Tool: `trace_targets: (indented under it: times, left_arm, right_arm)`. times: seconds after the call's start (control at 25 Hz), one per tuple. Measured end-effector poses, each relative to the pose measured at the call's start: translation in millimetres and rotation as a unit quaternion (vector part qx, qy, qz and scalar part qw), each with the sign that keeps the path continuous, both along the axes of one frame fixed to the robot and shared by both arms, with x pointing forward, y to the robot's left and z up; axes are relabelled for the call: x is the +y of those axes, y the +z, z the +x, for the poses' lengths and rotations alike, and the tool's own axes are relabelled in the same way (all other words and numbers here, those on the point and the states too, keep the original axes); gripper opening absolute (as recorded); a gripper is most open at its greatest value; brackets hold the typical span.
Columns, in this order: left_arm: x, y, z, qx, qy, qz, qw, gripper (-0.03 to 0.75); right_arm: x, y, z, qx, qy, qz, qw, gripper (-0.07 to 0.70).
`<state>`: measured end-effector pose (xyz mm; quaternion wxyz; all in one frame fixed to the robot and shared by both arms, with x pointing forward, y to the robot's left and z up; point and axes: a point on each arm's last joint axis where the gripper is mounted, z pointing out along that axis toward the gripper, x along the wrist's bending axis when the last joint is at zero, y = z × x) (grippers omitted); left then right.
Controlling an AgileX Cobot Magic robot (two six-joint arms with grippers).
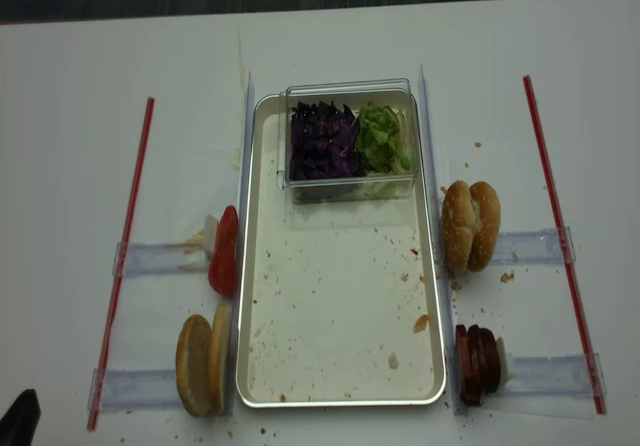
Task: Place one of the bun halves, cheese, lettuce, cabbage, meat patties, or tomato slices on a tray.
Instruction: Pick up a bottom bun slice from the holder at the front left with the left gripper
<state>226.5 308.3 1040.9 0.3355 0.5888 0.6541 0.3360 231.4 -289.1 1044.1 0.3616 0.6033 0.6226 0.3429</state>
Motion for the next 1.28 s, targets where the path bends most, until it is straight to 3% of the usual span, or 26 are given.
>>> trace_targets:
  times: [1.04,1.12,1.28]
  left_arm:
    - [0.0,0.0,0.0,0.0,0.0,0.0,1.0,0.543]
    - [-0.2,0.2,5.3,0.02,0.0,0.001,0.9998,0.543]
    - [-1.0,-1.3,32.8,0.118,0.0,0.004,0.993,0.543]
  right_arm:
    - [0.0,-0.1,-0.1,0.001,0.0,0.0,1.0,0.693]
    - [0.0,-0.1,-0.1,0.001,0.0,0.0,1.0,0.693]
    - [0.0,-0.1,-0.1,0.001,0.0,0.0,1.0,0.693]
